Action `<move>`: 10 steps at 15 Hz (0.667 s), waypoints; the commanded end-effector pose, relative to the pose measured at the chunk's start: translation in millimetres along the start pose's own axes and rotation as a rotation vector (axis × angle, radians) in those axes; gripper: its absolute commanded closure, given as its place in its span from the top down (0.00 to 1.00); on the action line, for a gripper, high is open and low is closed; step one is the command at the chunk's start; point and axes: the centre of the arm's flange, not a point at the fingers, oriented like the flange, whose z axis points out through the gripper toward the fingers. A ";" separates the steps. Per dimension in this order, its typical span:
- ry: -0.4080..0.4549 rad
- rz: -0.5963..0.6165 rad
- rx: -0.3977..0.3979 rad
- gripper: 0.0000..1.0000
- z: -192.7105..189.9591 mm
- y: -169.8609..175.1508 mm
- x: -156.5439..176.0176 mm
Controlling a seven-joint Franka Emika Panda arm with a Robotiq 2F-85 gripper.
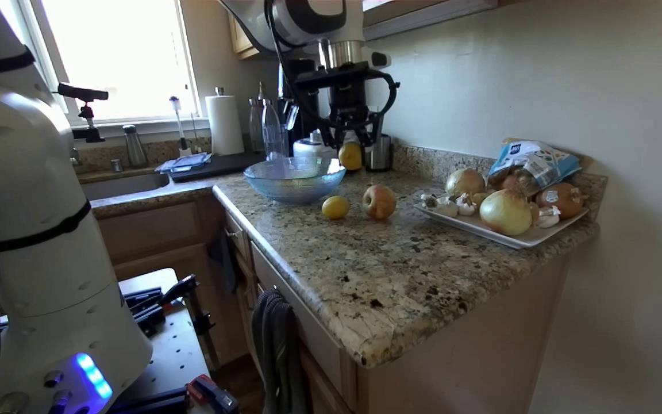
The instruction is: Put the lemons and the apple in the glass bowl
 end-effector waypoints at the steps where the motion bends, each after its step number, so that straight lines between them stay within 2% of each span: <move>1: 0.039 -0.063 -0.021 0.27 -32.1 -46.4 10.2; 6: 0.079 -0.224 0.008 0.27 -22.1 -129.3 44.3; 10: 0.117 -0.307 0.050 0.27 -0.2 -174.6 63.0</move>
